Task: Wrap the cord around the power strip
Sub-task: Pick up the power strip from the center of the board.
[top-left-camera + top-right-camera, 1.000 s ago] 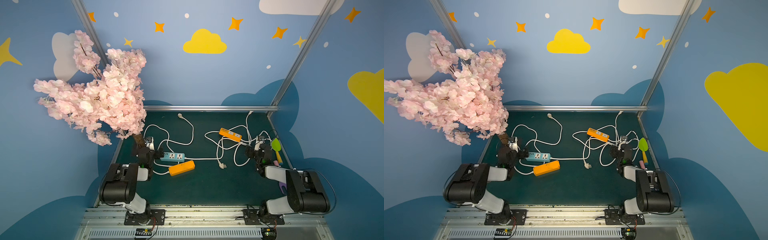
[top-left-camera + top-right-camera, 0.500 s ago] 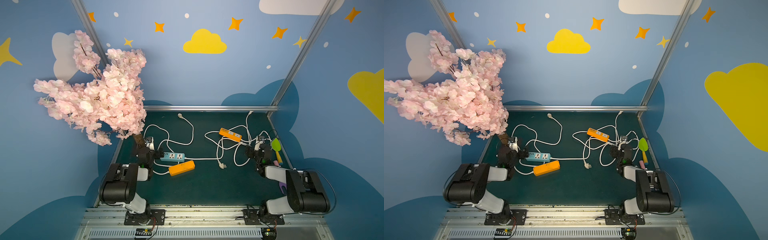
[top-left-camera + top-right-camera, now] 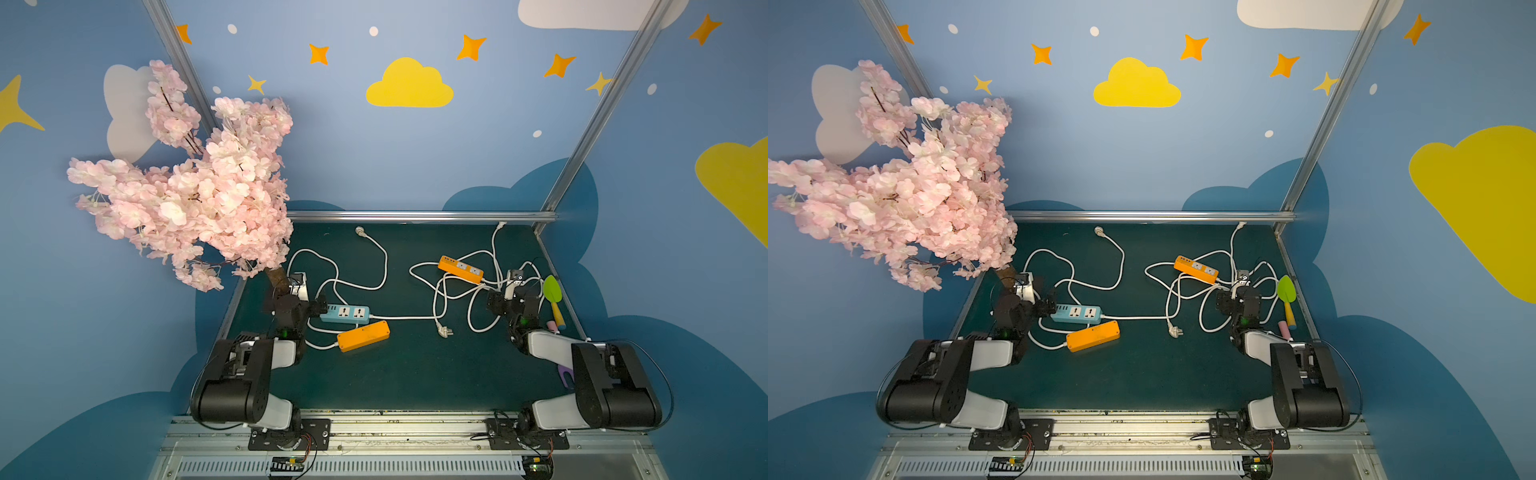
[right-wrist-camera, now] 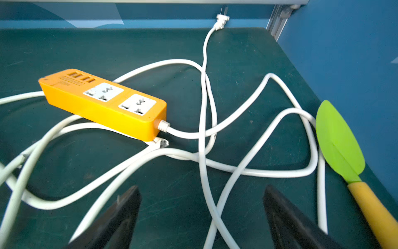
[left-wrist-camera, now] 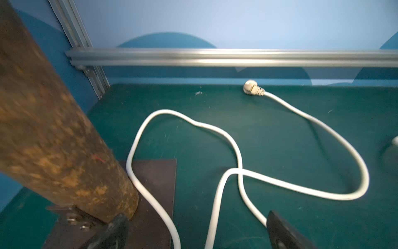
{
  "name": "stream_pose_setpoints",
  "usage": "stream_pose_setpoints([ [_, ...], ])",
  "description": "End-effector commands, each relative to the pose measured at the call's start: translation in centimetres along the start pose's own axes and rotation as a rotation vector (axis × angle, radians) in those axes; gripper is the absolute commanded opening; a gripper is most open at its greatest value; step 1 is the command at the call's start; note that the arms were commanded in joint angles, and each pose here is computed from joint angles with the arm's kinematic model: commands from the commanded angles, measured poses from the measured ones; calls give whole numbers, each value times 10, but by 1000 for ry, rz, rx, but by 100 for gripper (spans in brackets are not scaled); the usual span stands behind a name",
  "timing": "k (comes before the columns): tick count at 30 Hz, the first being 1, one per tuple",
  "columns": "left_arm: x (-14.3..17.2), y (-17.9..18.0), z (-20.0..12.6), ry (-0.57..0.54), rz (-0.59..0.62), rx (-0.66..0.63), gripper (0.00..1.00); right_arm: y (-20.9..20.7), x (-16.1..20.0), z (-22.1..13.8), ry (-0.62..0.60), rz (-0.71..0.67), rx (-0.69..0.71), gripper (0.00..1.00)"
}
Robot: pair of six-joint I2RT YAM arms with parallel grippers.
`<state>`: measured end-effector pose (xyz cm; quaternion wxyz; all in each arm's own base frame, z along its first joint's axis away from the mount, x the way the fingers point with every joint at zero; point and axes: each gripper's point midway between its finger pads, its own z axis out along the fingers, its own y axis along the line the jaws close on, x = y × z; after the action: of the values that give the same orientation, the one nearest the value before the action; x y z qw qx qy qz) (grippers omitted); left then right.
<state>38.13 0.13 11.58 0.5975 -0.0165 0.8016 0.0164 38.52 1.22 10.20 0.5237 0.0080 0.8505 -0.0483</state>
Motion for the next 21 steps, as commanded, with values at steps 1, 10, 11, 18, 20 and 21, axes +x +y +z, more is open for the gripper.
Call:
stream_pose_setpoints([
  [1,-17,16,-16,22,6,-174,100,-7,-54,-27,-30,90,60,91],
  [10,-68,-6,-53,109,-361,-122,100,38,-52,-77,348,622,-266,84],
  [11,-67,-9,-57,135,-472,-111,100,47,-57,-81,337,646,-332,82],
  [18,-93,-27,-80,104,-585,139,94,75,-59,-97,418,607,-389,78],
  [20,-92,-30,-83,204,-525,125,91,92,-50,-105,500,568,-376,77],
  [21,-91,-32,-84,251,-502,128,88,103,-45,-108,530,532,-381,77],
])
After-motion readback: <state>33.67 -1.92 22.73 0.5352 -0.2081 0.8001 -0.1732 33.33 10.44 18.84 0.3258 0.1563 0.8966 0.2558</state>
